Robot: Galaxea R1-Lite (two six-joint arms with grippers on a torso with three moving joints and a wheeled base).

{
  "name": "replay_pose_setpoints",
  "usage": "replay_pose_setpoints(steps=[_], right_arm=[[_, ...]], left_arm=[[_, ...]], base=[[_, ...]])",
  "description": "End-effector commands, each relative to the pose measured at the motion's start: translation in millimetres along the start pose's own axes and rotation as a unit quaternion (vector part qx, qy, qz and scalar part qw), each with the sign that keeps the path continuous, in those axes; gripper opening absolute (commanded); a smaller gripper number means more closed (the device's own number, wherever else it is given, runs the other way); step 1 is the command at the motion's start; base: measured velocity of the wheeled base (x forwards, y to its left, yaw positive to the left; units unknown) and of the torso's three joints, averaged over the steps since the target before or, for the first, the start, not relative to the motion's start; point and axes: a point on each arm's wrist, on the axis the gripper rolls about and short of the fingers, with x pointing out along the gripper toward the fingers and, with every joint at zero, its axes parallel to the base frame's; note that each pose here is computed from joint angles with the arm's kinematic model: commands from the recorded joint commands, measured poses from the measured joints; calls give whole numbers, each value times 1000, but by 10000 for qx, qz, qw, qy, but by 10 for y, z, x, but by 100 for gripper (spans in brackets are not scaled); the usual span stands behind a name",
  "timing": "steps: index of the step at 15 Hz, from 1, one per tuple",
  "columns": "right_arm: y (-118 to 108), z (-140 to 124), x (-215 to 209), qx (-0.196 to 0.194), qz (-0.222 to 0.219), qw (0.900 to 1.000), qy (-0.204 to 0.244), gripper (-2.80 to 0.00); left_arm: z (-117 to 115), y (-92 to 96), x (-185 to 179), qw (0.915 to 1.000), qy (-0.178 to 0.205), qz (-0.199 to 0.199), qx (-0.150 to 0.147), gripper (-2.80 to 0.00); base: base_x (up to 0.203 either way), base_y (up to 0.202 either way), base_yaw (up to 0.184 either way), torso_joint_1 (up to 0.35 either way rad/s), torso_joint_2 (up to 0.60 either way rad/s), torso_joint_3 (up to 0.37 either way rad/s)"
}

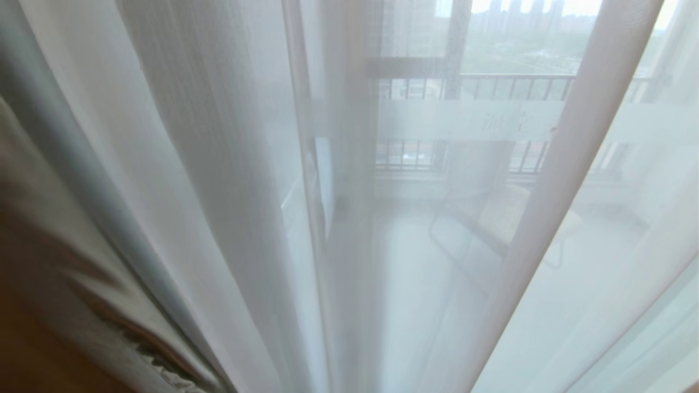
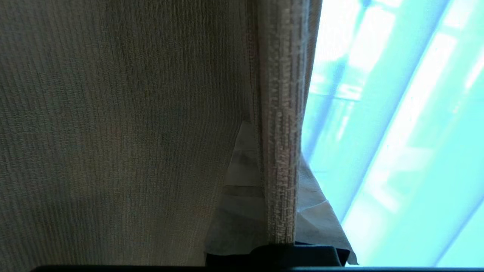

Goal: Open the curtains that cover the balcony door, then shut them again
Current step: Close the outer curtains on both sides

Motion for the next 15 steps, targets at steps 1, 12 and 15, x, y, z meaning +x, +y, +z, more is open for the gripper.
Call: replay_pose_setpoints(steps=[1, 12, 15], right_arm=[[0, 0, 0, -3, 1, 10000, 0, -280], [0, -1, 0, -3, 7, 10000, 1, -280], [0, -1, 0, -3, 7, 10000, 1, -280]], left_arm=[[-46, -107, 53, 9989, 106, -432, -130, -280], [-265, -621, 261, 9663, 615, -2390, -727, -280], [-325, -715, 316, 9549, 763, -2736, -867, -280]], base=[[0, 0, 0, 0, 0, 0], [0, 0, 0, 0, 0, 0], [0, 0, 0, 0, 0, 0]])
